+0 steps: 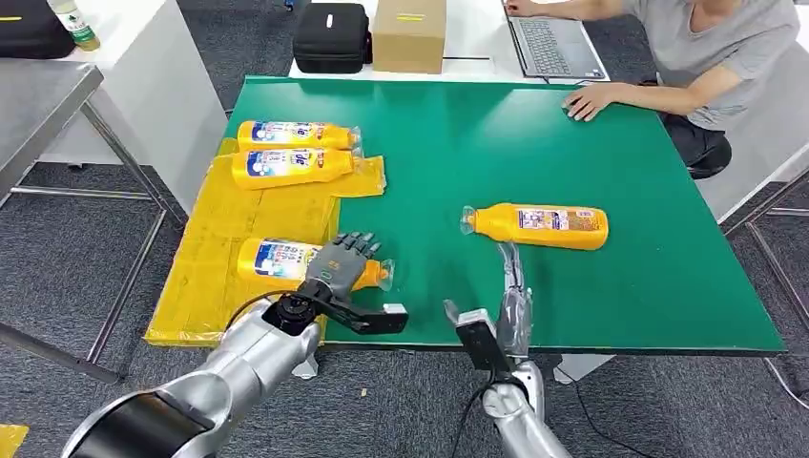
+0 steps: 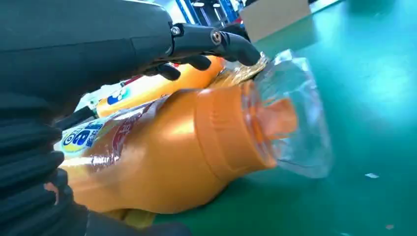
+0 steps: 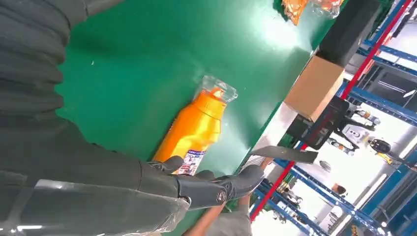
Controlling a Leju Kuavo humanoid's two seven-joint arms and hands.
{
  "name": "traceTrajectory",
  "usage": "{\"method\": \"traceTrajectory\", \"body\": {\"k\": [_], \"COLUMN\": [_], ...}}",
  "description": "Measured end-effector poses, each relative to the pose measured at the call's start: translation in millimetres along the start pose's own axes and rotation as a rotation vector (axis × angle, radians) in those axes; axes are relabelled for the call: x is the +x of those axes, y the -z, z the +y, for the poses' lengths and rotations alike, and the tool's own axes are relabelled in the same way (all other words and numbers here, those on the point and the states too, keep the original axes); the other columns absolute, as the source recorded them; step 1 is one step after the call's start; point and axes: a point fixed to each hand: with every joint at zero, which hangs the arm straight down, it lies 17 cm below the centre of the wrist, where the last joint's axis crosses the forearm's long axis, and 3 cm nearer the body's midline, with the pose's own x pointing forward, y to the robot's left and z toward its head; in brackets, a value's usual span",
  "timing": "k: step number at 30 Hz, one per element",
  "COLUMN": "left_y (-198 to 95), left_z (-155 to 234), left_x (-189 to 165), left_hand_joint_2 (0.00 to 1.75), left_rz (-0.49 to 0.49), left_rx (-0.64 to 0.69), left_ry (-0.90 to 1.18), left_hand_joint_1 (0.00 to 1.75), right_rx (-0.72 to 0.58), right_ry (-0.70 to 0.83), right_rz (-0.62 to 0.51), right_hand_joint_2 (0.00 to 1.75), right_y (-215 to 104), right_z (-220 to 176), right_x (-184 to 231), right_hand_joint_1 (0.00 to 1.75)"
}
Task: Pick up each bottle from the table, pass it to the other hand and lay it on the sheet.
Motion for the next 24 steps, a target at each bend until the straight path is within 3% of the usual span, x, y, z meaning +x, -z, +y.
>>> {"method": "traceTrajectory", "body": {"k": [12, 17, 24], "left_y": [-2.3, -18.5, -35.3], "left_z": [34.4, 97.7, 144.8], "left_x": [35.0, 82.0, 94.7], "left_hand_joint_2": [1.75, 1.75, 1.75], "left_rz": [-0.082, -0.264, -0.296], "left_rx": [0.142, 0.374, 0.544], "left_ry": [-0.005, -0.197, -0.24], "left_hand_joint_1": [0.0, 0.0, 0.0], "right_rx": [0.0, -0.01, -0.03], "right_ry": [-0.014, -0.008, -0.004], "right_rz": [0.007, 0.01, -0.009], "right_hand_joint_2": [1.75, 1.75, 1.75], "right_y": [-5.3, -6.8, -2.6], "right_z": [-3.2, -5.6, -10.9], "right_x": [-4.9, -4.7, 2.4], "right_hand_joint_1": [0.0, 0.0, 0.0]}}
